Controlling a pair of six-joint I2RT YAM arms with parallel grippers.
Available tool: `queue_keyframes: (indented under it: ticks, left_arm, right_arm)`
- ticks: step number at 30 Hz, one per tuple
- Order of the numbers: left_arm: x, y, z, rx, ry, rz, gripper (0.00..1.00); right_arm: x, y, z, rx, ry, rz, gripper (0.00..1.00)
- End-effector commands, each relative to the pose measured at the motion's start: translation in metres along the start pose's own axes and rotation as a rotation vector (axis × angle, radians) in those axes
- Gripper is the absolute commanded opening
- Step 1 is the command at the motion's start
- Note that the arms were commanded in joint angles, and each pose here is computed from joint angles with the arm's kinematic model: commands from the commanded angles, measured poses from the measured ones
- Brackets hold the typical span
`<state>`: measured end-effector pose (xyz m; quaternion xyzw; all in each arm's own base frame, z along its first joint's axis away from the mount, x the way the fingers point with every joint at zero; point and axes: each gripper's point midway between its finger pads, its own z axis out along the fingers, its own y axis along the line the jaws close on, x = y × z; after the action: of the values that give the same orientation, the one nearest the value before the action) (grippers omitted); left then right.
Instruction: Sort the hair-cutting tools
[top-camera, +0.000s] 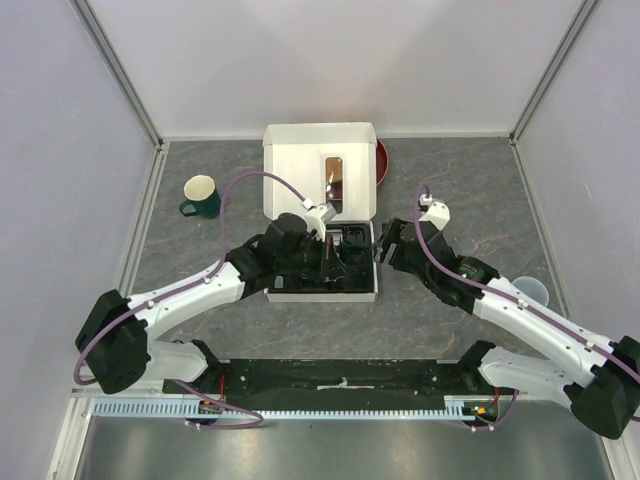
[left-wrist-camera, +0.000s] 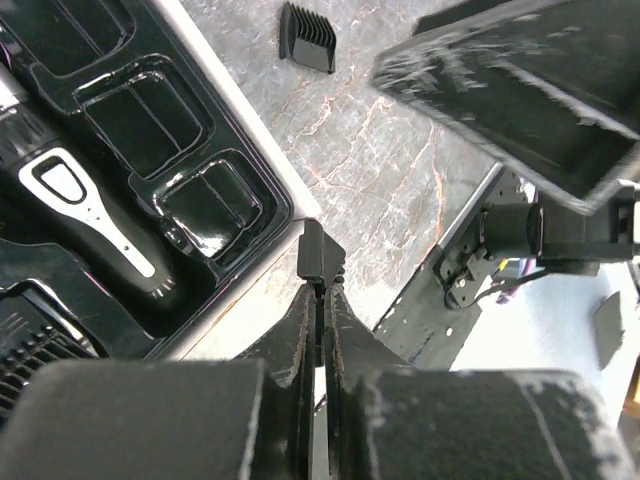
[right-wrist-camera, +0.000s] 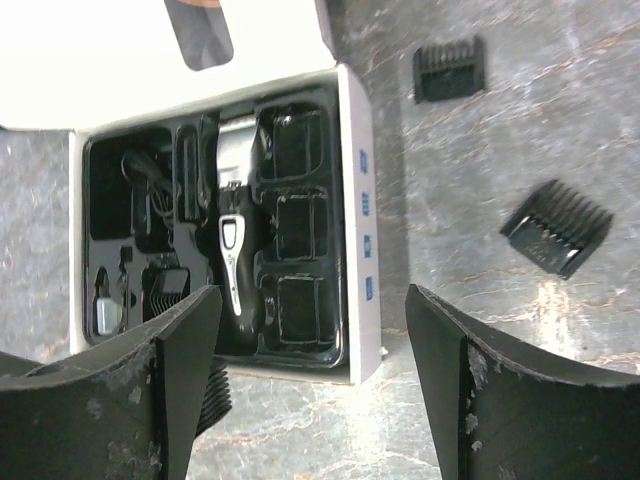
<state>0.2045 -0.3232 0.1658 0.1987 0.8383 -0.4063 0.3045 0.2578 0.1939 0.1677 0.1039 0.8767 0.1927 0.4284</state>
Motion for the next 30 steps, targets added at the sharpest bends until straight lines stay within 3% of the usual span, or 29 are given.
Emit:
queue_keyframes:
  ticks: [1,8,14,30]
  left_arm:
    - [-0.004,0.004,0.016,-0.005,-0.023,-0.192,0.02]
    - [0.002,0.017,0.045,-0.041,0.018,-0.362,0.02]
    - [0.011,0.031,0.061,-0.071,0.033,-0.373,0.02]
    - [-0.010,0.022,0.061,-0.051,-0.021,-0.373,0.02]
  right_arm:
    - [-0.032,-0.012,-0.014,0.072,-0.128,0.044,0.82]
    - [-0.017,-0.026,-0.020,0.071,-0.112,0.087,0.82]
    - [-0.009,-0.029,-0.018,0.070,-0.092,0.085,0.82]
    - [0.007,-0.026,-0.010,0.055,-0.031,0.073,0.81]
